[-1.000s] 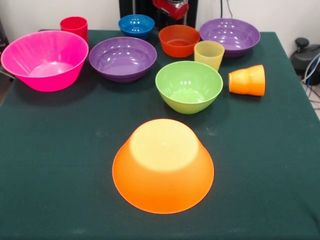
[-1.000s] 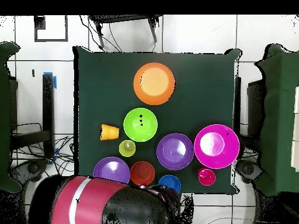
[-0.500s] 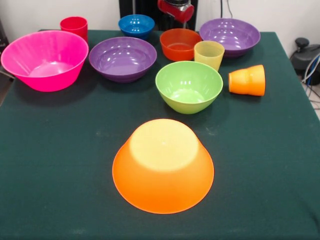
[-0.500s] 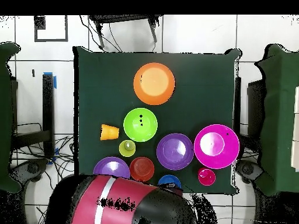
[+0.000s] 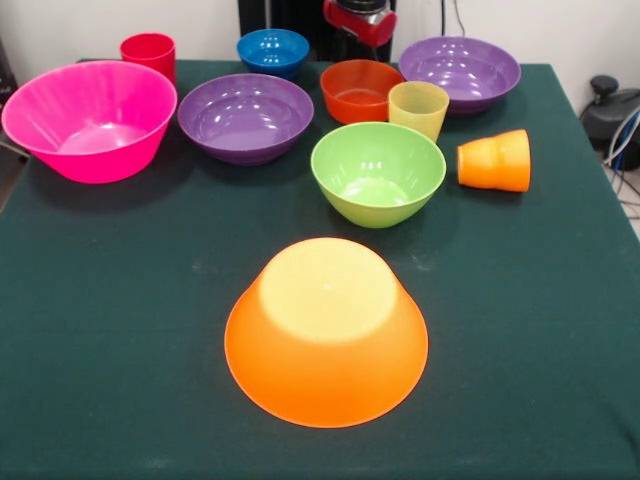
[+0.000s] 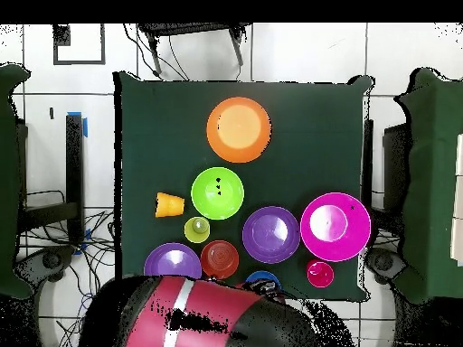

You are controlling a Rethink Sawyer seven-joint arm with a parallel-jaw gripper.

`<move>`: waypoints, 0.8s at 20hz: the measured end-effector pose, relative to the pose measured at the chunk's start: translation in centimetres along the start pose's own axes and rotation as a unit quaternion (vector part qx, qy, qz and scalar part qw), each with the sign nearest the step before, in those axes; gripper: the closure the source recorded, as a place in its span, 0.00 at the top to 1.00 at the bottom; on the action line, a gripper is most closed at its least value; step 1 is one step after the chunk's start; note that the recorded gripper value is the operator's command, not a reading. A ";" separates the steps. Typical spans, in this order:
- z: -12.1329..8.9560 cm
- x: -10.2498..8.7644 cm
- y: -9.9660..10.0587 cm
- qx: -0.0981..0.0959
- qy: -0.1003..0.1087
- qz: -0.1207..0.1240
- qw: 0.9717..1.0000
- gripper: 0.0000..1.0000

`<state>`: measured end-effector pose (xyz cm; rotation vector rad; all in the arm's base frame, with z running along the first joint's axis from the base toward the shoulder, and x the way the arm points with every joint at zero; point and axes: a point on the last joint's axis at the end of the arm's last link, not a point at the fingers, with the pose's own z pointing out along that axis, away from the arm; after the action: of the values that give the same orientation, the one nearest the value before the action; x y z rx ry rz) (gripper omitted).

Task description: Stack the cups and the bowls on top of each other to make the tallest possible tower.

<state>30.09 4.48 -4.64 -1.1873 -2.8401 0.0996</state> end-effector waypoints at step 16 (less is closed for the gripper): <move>-0.9 -1.5 0.1 0.019 0.054 0.020 0.998 1.00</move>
<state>31.35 3.52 -3.78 -1.2035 -2.7097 0.0872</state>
